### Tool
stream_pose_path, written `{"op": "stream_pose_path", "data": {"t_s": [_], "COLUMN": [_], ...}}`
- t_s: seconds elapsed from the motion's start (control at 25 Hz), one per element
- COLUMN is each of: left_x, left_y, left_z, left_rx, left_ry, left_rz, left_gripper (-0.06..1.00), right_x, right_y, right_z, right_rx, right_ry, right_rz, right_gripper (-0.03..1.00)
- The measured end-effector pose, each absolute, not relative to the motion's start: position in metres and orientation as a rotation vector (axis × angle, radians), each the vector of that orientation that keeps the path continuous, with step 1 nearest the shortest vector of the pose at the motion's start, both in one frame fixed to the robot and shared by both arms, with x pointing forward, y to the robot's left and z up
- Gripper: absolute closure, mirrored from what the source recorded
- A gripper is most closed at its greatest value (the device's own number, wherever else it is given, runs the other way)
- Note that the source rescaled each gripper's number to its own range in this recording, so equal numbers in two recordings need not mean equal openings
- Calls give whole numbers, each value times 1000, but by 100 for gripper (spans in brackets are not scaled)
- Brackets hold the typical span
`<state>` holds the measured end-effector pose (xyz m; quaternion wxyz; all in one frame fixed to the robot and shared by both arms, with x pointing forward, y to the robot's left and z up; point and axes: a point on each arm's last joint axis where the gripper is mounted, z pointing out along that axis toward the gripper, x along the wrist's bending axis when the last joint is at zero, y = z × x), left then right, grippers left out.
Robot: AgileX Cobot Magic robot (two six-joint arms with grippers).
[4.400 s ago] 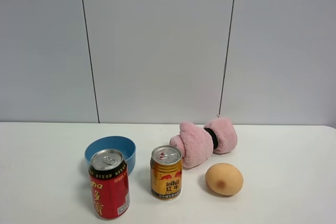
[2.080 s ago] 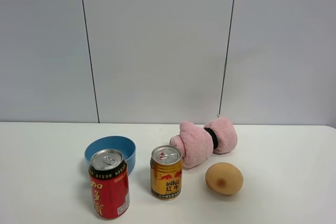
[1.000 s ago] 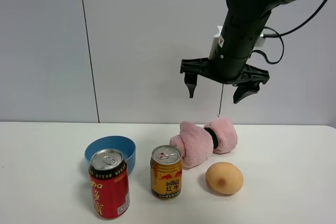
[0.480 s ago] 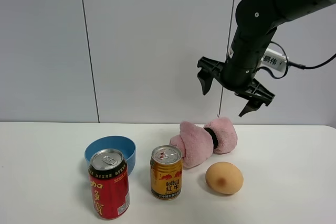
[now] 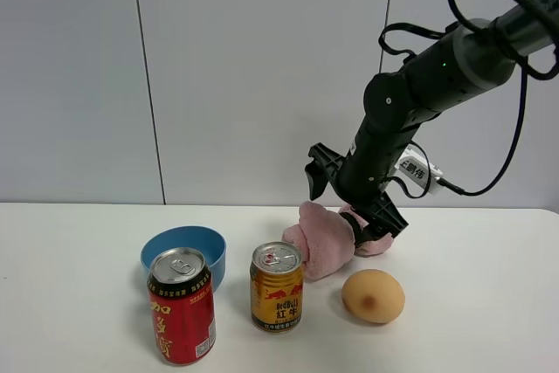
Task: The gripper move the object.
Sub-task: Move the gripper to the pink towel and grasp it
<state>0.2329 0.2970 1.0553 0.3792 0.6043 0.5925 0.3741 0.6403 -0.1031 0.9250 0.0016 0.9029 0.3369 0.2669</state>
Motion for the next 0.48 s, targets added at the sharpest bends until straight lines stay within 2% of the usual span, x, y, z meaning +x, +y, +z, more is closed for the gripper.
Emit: {"op": "stream_pose_path", "data": {"t_s": [0.32, 0.48], "left_x": [233, 233], "left_y": [297, 297], "left_z": [1055, 1055], "left_rx": [1544, 1544], "left_ry": [1514, 1514], "left_rz": [956, 956], "left_gripper": [-6, -6], "right_x": [648, 650], "right_y": [-109, -113], "right_z": [901, 900], "right_rx": [2776, 2708], "right_ry": [1100, 1151], "right_rz": [802, 796], "right_gripper": [3, 3]}}
